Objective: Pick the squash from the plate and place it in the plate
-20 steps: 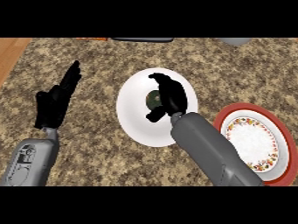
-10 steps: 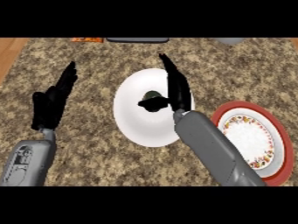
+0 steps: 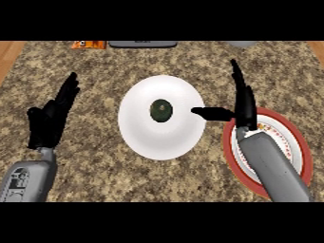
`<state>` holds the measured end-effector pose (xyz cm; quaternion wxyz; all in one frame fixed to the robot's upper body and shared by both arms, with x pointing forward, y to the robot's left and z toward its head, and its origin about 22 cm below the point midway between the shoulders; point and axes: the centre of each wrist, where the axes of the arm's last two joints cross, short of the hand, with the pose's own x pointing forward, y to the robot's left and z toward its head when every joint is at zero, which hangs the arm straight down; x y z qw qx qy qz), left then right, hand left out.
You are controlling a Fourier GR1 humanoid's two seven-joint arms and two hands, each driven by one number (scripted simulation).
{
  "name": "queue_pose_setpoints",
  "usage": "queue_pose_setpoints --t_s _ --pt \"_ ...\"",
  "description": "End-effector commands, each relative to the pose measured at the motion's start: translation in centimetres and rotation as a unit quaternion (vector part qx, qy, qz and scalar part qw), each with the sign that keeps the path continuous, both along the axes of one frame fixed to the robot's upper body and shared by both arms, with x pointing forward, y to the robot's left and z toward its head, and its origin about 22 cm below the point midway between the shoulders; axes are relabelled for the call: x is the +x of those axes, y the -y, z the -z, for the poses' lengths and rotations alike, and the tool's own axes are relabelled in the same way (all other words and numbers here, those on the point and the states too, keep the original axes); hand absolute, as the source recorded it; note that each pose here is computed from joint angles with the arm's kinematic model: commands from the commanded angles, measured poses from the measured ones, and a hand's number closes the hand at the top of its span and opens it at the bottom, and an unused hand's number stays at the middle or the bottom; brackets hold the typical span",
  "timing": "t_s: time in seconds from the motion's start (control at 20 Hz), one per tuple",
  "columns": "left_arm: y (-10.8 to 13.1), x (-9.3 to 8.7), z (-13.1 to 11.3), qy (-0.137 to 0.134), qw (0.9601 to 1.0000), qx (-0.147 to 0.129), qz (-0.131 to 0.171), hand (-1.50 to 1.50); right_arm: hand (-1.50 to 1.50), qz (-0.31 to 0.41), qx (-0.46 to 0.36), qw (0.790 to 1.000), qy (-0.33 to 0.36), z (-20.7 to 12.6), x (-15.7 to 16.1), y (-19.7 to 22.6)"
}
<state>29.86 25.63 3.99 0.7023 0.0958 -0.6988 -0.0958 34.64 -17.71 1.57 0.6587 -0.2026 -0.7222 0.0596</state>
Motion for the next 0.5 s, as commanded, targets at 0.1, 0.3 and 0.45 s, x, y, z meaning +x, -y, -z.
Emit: queue_pose_setpoints --t_s 0.1,0.3,0.45 --pt "-0.8 -0.2 1.0 -0.003 1.0000 0.007 -0.005 0.00 -1.50 -0.003 0.005 1.000 -0.005 0.2 -3.2 8.2" --pt "1.1 0.0 1.3 0.007 1.0000 -0.003 -0.006 0.00 -1.50 -0.006 -0.010 1.000 0.006 0.4 -4.0 13.3" --pt "0.6 0.6 -0.4 -0.006 1.0000 0.003 -0.003 0.00 -1.50 -0.006 0.001 1.000 -0.009 0.7 -5.3 13.1"
